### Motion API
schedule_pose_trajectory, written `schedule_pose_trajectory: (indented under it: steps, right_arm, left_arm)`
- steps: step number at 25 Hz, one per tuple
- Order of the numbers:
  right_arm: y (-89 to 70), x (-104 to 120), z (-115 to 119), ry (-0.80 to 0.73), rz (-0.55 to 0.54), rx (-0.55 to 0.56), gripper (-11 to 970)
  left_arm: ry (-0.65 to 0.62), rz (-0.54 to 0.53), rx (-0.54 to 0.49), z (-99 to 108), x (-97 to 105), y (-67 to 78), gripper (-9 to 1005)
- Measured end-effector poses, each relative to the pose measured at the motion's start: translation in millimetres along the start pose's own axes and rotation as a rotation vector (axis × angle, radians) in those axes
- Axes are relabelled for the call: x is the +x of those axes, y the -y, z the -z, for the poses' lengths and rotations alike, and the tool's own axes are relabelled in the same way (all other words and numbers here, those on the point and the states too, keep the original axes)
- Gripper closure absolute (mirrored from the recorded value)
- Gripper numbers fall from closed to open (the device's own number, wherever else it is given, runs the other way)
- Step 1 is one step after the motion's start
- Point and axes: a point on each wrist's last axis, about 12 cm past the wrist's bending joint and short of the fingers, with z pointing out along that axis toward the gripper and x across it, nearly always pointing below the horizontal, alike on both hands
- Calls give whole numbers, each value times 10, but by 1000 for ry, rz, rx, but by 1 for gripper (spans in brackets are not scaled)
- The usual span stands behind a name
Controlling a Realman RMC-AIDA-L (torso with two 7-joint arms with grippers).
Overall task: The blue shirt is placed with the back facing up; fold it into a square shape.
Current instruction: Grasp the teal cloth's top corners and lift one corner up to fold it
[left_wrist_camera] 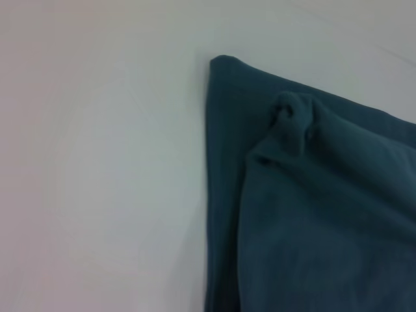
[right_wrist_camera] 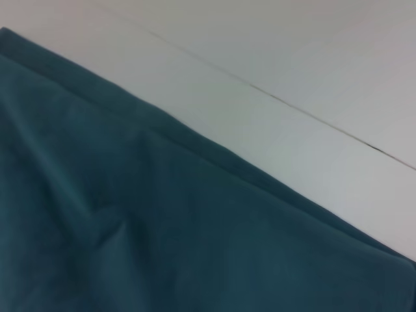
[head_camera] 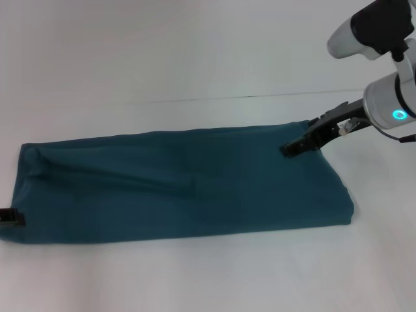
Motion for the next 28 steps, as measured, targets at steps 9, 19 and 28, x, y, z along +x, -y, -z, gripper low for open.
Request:
schedule_pose_trajectory:
  steps: [9, 19, 28]
  right_arm:
    - [-82, -25, -45, -7, 37, -14, 31]
    - [-98, -27, -50, -2, 37, -22, 33]
    - [-107, -45, -52, 2, 42, -24, 34]
  left_arm:
    - [23, 30, -7, -109, 27, -20, 47]
    - [22, 25, -46, -236, 15, -47, 47]
    - [14, 21, -41, -321, 15, -12, 47]
